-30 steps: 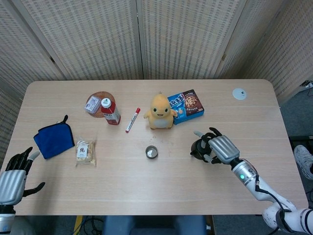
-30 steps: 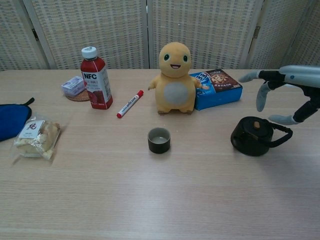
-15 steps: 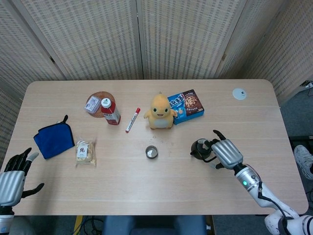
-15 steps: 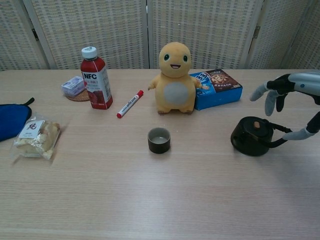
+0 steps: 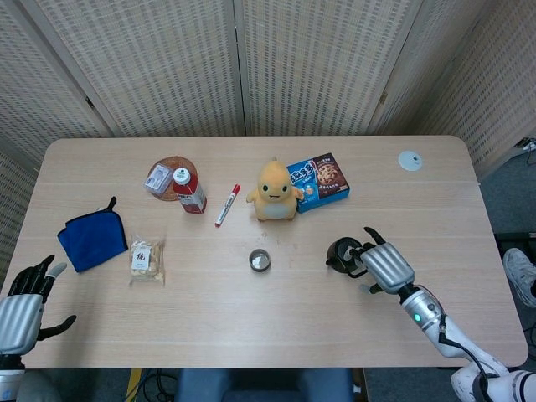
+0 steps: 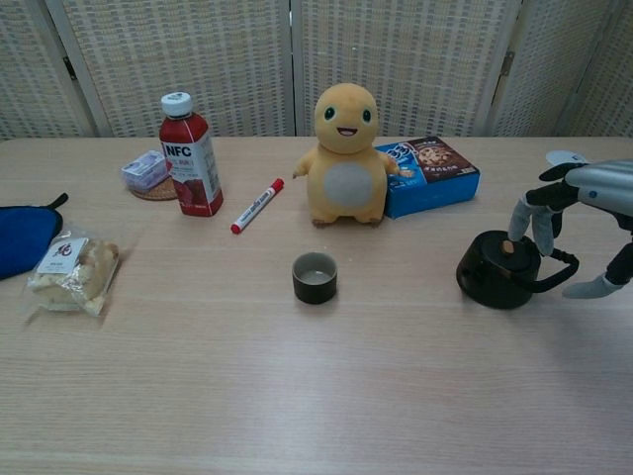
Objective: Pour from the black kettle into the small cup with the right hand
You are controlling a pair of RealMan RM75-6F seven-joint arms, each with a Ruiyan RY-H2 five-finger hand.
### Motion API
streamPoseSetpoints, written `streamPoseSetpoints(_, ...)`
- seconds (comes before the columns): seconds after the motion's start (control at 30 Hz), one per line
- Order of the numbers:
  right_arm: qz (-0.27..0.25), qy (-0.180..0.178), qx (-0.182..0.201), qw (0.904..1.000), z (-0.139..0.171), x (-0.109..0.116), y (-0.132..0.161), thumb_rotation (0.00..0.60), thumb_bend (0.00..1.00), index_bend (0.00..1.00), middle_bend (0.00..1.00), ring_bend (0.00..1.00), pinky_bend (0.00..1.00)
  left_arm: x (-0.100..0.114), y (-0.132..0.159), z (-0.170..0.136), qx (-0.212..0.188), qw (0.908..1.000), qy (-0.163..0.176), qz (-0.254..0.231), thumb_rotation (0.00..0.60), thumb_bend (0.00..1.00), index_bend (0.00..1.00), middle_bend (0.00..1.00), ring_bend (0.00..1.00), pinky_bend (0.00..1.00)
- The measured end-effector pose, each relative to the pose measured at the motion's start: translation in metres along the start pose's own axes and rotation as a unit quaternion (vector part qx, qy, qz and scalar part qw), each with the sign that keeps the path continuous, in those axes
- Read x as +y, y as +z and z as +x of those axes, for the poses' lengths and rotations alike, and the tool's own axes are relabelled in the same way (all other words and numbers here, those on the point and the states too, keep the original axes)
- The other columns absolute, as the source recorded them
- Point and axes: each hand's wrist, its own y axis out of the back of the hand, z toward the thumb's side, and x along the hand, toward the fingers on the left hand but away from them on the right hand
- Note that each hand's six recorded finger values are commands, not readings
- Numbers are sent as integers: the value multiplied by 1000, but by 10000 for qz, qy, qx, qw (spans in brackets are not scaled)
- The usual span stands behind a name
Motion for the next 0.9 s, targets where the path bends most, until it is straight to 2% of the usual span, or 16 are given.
streamPoseSetpoints(0.17, 71, 24, -13, 10000, -1, -5, -2, 600, 65, 400, 487, 380, 51, 0, 0, 0, 3, 10000, 8, 3, 600, 165, 122, 19, 86, 67)
streamPoseSetpoints(0.33, 96, 32, -38, 9999, -3, -10, -4, 600, 5, 409, 487, 380, 41, -1, 0, 0, 14, 10000, -14, 9, 600, 165, 122, 19, 86, 61)
streamPoseSetpoints(0.53, 26, -61, -50, 10000, -6, -12, -6, 598, 0, 446, 498, 380, 0, -2, 1, 0, 16, 10000, -37, 19, 600, 165, 122, 19, 85, 61)
streamPoseSetpoints(0.73, -99, -180, -88, 9998, -8, -12, -6, 448, 0, 512, 532, 380, 0, -2, 1, 0, 27, 10000, -51, -44, 597, 140, 125, 19, 80, 54)
streamPoseSetpoints(0.83, -75, -193, -91, 9997, -8, -13, -6, 393, 0, 535, 543, 380, 0, -2, 1, 0, 30, 9999, -58, -108, 506, 117, 129, 19, 79, 48)
streamPoseSetpoints(0.9, -44, -194, -98, 9998, -8, -14, -6, 382, 0, 542, 548, 380, 0, -2, 2, 0, 21, 9998, -66, -172, 420, 107, 130, 19, 79, 47)
